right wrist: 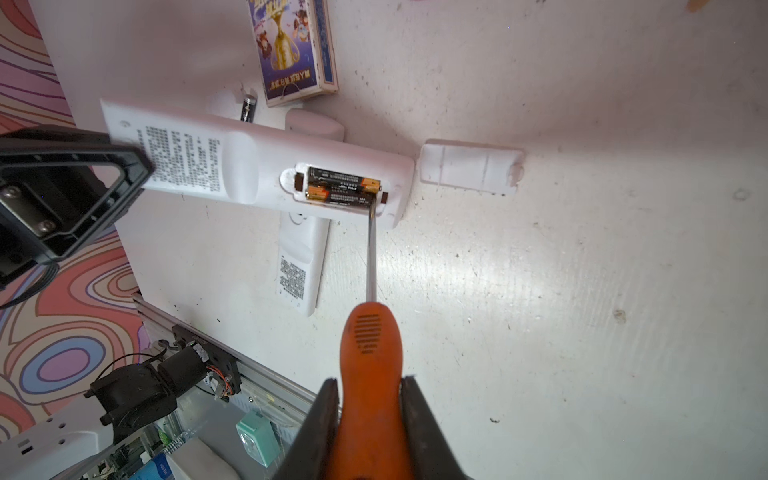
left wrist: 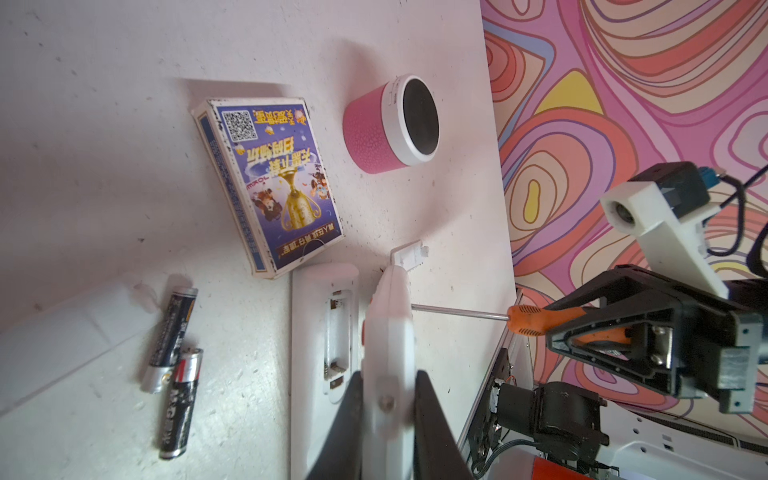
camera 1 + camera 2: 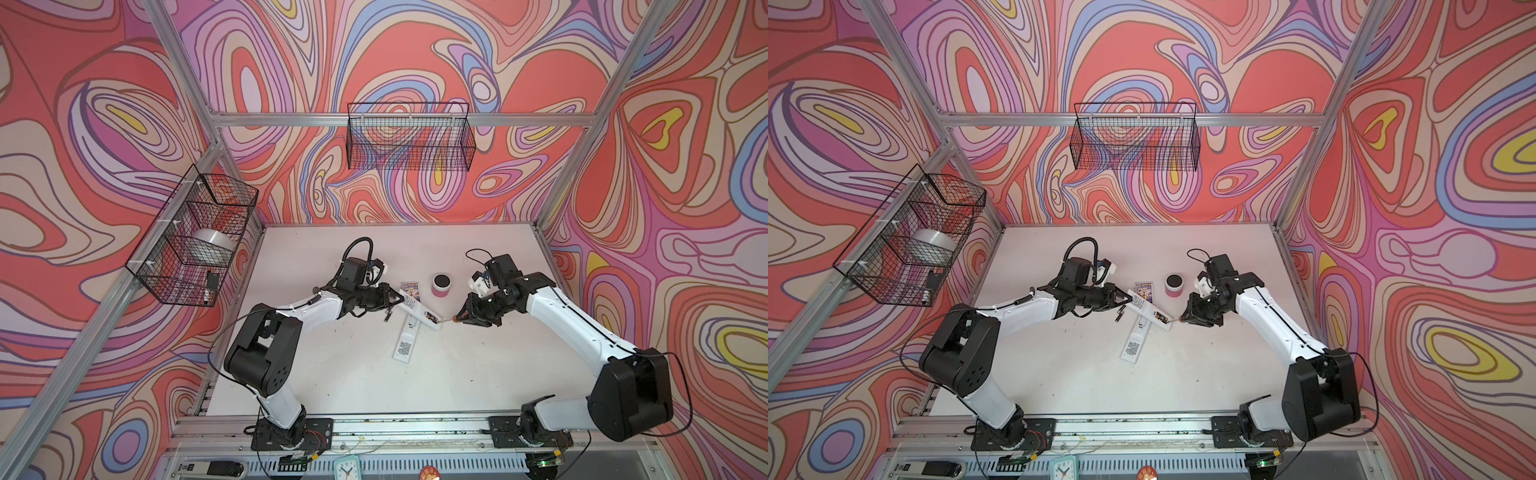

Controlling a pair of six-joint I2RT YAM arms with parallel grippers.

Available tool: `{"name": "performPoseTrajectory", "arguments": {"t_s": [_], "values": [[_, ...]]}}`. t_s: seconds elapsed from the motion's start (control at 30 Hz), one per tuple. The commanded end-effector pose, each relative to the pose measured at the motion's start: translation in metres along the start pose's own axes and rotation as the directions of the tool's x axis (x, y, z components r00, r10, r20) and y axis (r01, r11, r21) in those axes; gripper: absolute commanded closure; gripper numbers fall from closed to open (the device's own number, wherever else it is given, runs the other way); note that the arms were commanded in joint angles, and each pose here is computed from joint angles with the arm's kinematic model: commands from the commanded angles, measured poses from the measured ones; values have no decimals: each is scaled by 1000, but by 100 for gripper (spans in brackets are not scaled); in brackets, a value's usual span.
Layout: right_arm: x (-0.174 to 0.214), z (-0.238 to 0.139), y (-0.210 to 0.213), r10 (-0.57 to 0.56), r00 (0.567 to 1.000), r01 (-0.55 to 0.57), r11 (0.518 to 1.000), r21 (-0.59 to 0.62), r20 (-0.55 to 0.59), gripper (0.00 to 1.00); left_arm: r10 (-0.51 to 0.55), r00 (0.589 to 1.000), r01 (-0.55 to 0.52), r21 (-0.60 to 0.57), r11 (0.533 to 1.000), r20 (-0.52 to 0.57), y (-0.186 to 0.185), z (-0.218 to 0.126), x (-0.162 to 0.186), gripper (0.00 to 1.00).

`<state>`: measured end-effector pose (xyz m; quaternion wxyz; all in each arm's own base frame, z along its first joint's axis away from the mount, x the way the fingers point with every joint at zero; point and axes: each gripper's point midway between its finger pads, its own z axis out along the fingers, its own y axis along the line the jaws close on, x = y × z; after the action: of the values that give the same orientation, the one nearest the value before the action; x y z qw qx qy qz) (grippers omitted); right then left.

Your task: Unload the batteries from the remote control

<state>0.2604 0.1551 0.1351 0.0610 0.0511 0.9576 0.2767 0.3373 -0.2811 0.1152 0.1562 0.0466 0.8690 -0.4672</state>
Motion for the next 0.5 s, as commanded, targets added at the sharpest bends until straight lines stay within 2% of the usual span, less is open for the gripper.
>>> {"name": "performPoseTrajectory", "arguments": {"t_s": [0.0,0.23,0.47], "values": [[10,4,29,-23,999,16,985,-174,-38,93,-9,998,10,19,1000,-59,0,9,12,100],[9,-5,44,-2,1000,-2,958,-285,-14,93,-16,998,17,8,1000,-62,7,6,12,100],[7,-17,55,6,1000,-2,937,-349,11,93,-16,997,11,-66,998,-70,22,5,15,100]]}}
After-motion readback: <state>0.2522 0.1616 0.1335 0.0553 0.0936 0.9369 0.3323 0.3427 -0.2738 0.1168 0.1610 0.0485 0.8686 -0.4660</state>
